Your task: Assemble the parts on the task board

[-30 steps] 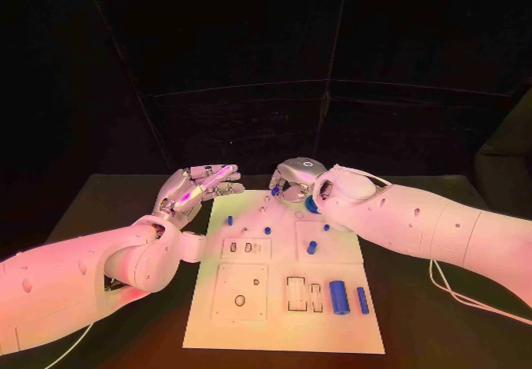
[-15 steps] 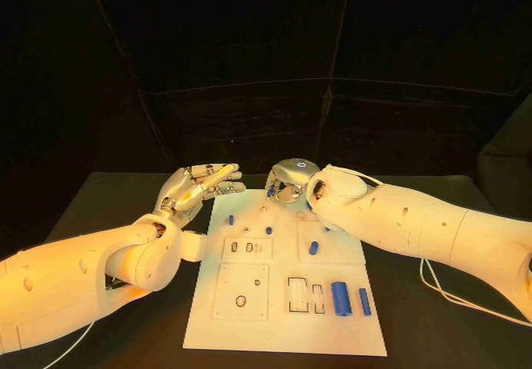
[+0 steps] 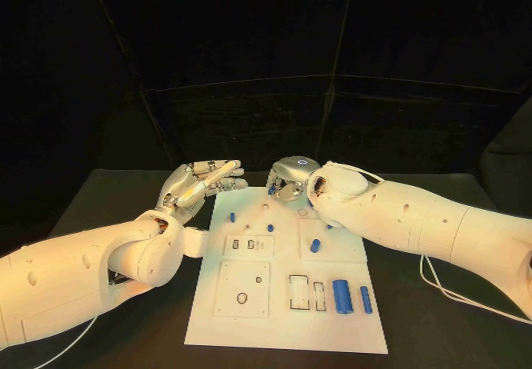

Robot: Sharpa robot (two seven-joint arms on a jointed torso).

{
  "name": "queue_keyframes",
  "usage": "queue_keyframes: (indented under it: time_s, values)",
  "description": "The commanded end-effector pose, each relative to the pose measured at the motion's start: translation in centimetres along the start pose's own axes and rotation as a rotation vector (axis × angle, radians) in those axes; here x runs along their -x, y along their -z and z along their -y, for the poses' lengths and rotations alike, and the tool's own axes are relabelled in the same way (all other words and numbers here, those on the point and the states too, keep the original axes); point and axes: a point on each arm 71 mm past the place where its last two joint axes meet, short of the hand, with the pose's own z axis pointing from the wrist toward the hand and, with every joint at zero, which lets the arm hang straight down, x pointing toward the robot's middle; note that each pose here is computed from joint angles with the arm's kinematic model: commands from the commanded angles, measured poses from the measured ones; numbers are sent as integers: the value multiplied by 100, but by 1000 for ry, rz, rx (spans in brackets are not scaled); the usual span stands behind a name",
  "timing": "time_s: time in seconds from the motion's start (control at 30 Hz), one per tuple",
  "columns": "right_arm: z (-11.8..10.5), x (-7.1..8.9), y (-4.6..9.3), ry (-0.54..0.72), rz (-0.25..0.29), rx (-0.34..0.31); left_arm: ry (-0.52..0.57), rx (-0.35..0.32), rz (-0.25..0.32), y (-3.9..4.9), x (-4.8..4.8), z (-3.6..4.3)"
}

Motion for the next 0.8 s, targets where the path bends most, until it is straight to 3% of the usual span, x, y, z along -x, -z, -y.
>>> queue_keyframes:
  time_s: [0.03,0.8]
  values:
    - [-29,-32,-1,0,-31,11,4,-37,-12,-11,-10,35]
    - [-34,-20,-27,2,-19,9,1,-36,-11,-26,5,43]
